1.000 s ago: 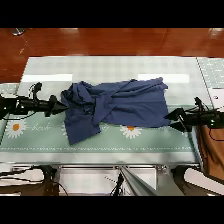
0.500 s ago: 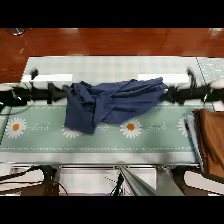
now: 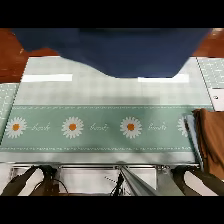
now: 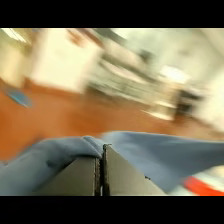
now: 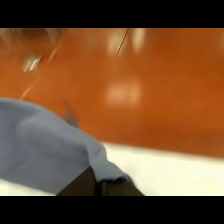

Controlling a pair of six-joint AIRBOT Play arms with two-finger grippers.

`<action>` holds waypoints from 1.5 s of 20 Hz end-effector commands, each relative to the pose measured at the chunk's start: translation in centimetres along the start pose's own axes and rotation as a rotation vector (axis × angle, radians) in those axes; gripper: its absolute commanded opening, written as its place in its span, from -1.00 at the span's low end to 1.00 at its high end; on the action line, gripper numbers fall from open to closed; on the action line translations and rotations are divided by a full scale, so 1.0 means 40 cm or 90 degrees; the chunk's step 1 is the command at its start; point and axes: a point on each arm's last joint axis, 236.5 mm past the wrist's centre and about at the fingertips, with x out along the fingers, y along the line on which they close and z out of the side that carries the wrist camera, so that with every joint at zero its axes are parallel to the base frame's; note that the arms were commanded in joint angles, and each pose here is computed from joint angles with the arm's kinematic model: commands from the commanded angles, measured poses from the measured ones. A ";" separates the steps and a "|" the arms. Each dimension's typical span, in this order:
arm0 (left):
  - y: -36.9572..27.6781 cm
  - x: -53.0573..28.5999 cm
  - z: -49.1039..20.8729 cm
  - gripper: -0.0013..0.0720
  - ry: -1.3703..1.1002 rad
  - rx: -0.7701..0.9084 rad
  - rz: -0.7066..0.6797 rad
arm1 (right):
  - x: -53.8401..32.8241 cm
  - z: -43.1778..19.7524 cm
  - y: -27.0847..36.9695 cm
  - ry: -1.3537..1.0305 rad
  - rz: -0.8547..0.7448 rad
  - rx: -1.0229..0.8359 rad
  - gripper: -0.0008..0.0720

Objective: Fold the shirts.

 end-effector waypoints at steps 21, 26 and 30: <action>0.153 -0.255 -0.290 -0.90 0.136 -0.051 0.346 | -0.154 -0.379 0.022 0.102 -0.060 0.104 -0.93; 0.411 -0.089 -0.487 -0.90 0.270 -0.162 0.311 | 0.119 -0.535 -0.158 0.182 -0.071 0.194 -0.93; 0.601 0.086 -0.659 -0.90 0.314 -0.207 0.330 | 0.359 -0.613 -0.260 0.196 -0.021 0.266 -0.93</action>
